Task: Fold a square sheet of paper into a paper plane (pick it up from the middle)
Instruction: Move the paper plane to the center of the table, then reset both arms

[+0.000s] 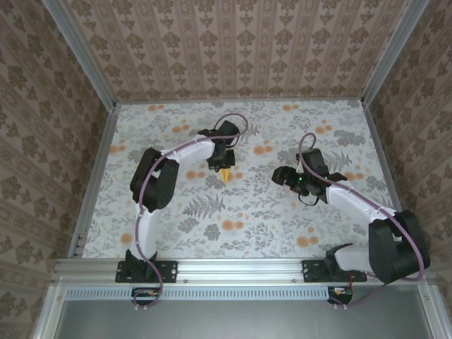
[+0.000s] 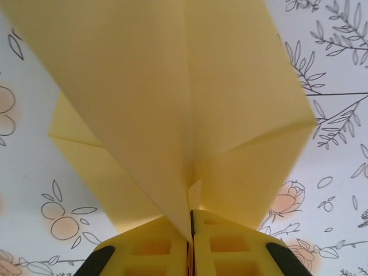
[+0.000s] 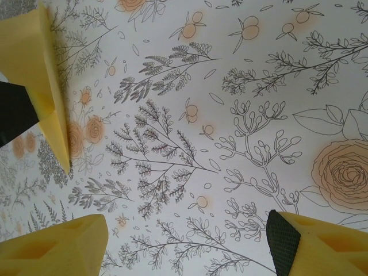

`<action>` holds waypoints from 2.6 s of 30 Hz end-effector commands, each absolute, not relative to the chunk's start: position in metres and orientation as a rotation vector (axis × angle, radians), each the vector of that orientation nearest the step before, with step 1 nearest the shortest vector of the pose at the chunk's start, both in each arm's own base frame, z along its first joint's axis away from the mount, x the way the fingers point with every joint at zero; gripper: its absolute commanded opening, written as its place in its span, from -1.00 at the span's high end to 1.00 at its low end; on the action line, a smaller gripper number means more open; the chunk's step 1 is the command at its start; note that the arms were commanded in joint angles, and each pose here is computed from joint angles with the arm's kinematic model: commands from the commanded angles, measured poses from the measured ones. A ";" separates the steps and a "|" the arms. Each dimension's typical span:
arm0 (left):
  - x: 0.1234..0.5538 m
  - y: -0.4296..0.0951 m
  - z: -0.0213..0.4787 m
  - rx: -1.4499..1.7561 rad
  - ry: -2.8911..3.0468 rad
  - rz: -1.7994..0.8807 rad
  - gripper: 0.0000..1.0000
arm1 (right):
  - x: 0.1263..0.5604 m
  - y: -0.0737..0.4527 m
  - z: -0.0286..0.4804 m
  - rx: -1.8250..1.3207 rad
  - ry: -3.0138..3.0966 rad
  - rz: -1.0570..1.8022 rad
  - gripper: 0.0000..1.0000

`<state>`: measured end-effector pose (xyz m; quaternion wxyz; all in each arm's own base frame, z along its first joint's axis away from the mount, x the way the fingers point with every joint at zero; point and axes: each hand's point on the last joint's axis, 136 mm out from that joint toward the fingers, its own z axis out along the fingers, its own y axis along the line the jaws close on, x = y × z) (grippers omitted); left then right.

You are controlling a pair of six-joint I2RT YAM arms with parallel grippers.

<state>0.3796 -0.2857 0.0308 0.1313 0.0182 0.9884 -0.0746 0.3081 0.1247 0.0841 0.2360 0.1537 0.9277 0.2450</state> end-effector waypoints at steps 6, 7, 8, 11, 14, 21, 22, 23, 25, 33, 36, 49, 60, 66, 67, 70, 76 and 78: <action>0.370 -0.283 0.010 0.075 2.956 -0.208 0.60 | 0.307 0.119 0.085 0.431 2.547 0.636 -0.51; 0.370 -0.282 0.011 0.076 2.955 -0.205 0.58 | 0.307 0.119 0.086 0.432 2.546 0.638 -0.51; 0.370 -0.282 0.012 0.080 2.953 -0.205 0.56 | 0.307 0.119 0.085 0.431 2.547 0.639 -0.52; 0.372 -0.284 0.016 0.091 2.942 -0.209 0.55 | 0.307 0.119 0.086 0.437 2.545 0.641 -0.52; 0.374 -0.284 0.021 0.105 2.932 -0.205 0.55 | 0.307 0.119 0.087 0.438 2.543 0.645 -0.52; 0.379 -0.288 0.050 0.139 2.886 -0.242 0.45 | 0.309 0.120 0.095 0.434 2.529 0.651 -0.53; 0.379 -0.288 0.059 0.146 2.873 -0.246 0.40 | 0.310 0.119 0.097 0.433 2.523 0.649 -0.53; 0.380 -0.286 0.068 0.149 2.858 -0.247 0.31 | 0.311 0.119 0.101 0.430 2.515 0.647 -0.54; 0.380 -0.283 0.088 0.152 2.823 -0.247 0.16 | 0.313 0.118 0.107 0.420 2.502 0.637 -0.57; 0.382 -0.232 0.164 0.060 2.636 -0.201 -0.27 | 0.333 0.092 0.160 0.379 2.368 0.503 -0.90; 0.385 -0.185 0.181 -0.043 2.542 -0.123 -0.39 | 0.342 0.067 0.188 0.387 2.282 0.393 -1.00; 0.343 0.013 0.162 -0.420 2.197 0.147 -1.00 | 0.332 -0.059 0.198 0.542 1.928 -0.294 -1.00; 0.335 0.038 0.136 -0.226 1.997 0.233 -1.00 | 0.354 -0.054 0.127 0.430 1.971 -0.330 -1.00; 0.350 0.025 0.132 -0.084 1.916 0.174 -1.00 | 0.374 -0.040 0.122 0.330 1.945 -0.267 -1.00; 0.352 0.021 0.130 -0.071 1.907 0.147 -1.00 | 0.377 -0.039 0.123 0.314 1.939 -0.262 -1.00; 0.361 0.014 0.127 -0.041 1.867 0.101 -1.00 | 0.383 -0.038 0.128 0.288 1.900 -0.250 -1.00; 0.381 0.011 0.118 0.002 1.851 0.071 -1.00 | 0.393 -0.036 0.113 0.257 1.896 -0.164 -1.00; 0.386 0.010 0.109 0.007 1.864 0.065 -1.00 | 0.394 -0.031 0.113 0.223 1.895 -0.136 -1.00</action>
